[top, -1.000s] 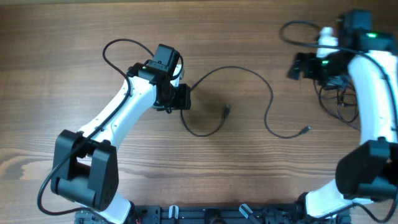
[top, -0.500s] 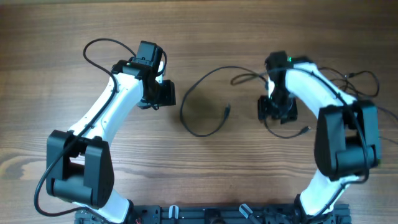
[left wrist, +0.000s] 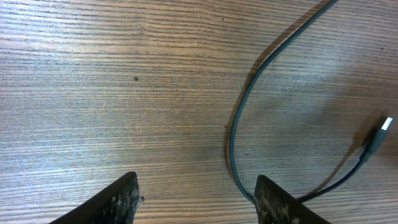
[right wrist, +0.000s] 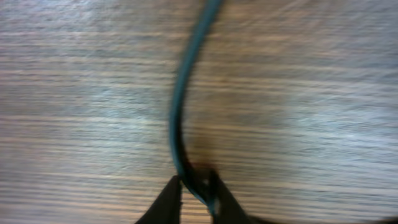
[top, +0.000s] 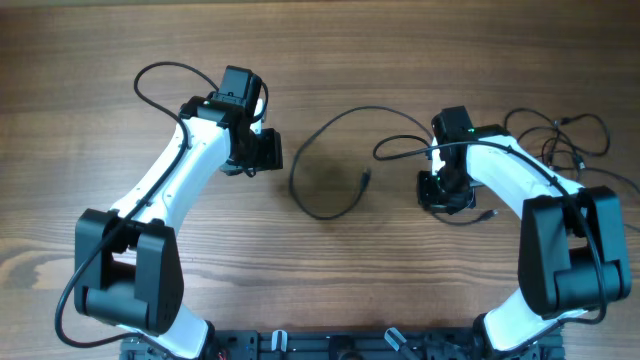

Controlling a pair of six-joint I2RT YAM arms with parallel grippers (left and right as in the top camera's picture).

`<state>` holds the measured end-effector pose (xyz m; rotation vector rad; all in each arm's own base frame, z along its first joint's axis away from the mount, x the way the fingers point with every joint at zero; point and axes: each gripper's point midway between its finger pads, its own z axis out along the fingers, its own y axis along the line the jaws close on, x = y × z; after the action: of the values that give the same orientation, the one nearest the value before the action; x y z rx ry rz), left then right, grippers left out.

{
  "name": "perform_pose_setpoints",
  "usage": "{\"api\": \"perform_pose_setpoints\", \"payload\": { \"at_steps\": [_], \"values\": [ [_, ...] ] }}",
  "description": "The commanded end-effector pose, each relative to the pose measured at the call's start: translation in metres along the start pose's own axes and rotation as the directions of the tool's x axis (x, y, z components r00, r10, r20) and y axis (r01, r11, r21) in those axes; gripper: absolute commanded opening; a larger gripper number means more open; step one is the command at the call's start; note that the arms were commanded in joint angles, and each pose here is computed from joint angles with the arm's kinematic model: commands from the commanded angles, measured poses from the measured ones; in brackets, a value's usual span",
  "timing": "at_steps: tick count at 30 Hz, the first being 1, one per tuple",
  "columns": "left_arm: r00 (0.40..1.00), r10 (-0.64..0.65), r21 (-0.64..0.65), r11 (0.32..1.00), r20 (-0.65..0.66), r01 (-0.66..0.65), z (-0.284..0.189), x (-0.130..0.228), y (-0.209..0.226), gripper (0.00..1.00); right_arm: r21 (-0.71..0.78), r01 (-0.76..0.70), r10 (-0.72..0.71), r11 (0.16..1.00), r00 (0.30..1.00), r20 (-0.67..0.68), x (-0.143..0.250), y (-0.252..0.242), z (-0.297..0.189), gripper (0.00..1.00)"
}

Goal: Untangle cables

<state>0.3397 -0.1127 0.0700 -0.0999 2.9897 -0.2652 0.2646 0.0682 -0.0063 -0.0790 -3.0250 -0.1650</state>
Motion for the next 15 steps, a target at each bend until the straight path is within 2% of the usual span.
{"api": "perform_pose_setpoints", "payload": {
  "at_steps": [1,4,8,12,15],
  "values": [
    [1.000,-0.013,0.022,1.000,-0.009,0.013,0.000,0.001,-0.002,0.61,-0.067,-0.059,0.053,0.996,0.995,-0.080,0.017,0.011,0.016,0.07],
    [1.000,-0.012,0.029,1.000,-0.012,0.012,0.000,0.002,-0.004,0.62,-0.090,-0.052,0.052,0.995,0.999,0.000,-0.003,0.019,-0.006,0.04],
    [1.000,-0.011,0.035,0.999,-0.015,0.012,0.000,0.002,-0.005,0.62,-0.089,-0.030,0.049,0.996,0.973,0.225,-0.043,0.024,-0.085,0.04],
    [1.000,-0.010,0.035,0.999,-0.018,0.010,0.000,0.003,-0.006,0.62,0.025,-0.124,0.098,0.992,0.880,0.465,-0.074,-0.015,-0.179,0.04],
    [1.000,-0.011,0.032,0.999,-0.026,0.012,0.000,0.005,-0.005,0.62,0.098,-0.321,0.196,0.942,0.764,0.615,-0.085,-0.082,-0.237,0.04]
  ]
}}
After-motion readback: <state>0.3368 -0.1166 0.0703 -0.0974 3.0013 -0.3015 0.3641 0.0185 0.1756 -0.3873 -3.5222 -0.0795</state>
